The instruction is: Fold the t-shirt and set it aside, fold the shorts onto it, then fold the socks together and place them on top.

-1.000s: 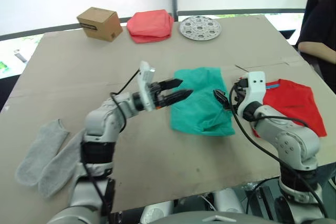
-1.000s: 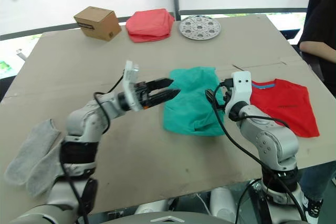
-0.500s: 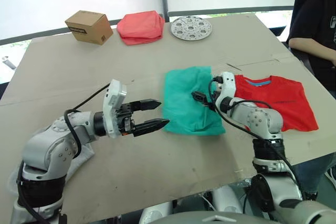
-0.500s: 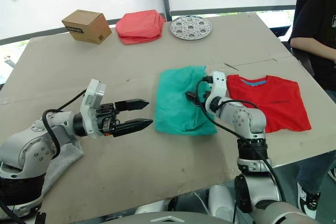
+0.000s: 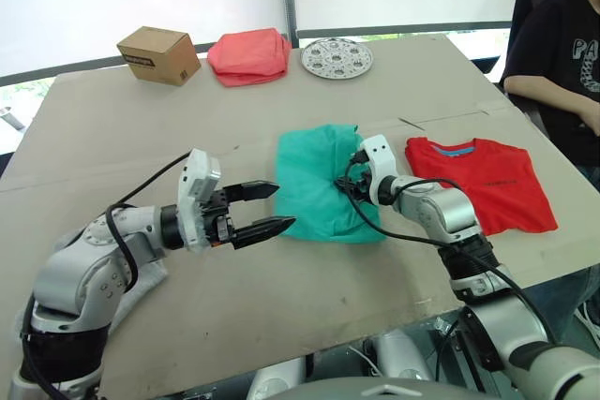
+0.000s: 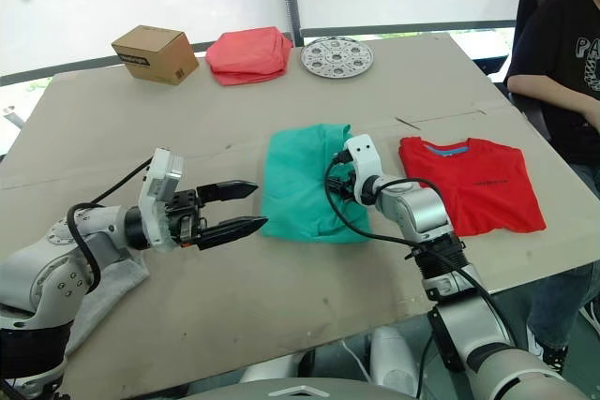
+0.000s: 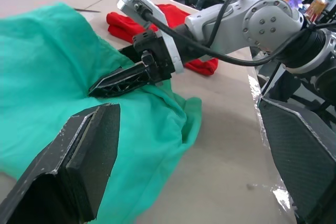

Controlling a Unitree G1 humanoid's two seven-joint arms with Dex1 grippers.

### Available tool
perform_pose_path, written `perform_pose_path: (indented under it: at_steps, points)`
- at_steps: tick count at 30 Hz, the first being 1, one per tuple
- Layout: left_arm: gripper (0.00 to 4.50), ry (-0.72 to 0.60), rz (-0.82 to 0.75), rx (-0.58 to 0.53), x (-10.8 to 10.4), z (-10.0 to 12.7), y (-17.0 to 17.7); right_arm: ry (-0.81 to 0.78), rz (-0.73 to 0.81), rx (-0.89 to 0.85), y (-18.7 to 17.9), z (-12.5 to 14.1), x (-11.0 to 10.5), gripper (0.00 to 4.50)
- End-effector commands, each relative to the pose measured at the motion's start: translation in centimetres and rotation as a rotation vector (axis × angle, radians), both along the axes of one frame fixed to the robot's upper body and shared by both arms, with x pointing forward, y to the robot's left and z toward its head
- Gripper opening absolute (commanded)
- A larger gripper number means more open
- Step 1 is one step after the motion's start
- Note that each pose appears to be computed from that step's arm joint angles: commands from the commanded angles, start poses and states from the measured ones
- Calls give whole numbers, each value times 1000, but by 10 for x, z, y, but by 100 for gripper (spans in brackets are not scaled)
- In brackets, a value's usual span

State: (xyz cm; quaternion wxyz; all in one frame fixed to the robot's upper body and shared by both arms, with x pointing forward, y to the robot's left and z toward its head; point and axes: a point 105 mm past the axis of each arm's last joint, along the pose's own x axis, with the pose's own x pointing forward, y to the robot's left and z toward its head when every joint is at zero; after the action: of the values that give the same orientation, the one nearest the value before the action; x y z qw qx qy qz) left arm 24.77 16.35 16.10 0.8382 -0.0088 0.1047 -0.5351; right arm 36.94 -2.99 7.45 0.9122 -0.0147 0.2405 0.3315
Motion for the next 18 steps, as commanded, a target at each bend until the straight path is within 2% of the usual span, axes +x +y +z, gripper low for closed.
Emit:
perform_pose_path:
  at_steps: [1,4,5,10,12,18]
  points:
    - [450,-43,1,11,-1,5,4,131,6,-85,-6,-45,-16,128]
    - [450,-43,4,8,-1,2,3,99,-24,-48,-10,-37,-12,8]
    - [450,-43,4,5,0,2,2,89,-34,-31,-11,-34,-11,3]
    - [450,-60,-3,-14,5,-2,-5,-92,-104,239,-20,33,-5,3]
    - [450,-66,-18,-29,8,-3,-10,-186,-130,296,-34,61,-12,3]
    - [450,-71,-97,-84,14,-1,-31,-372,-262,364,-89,114,-38,3]
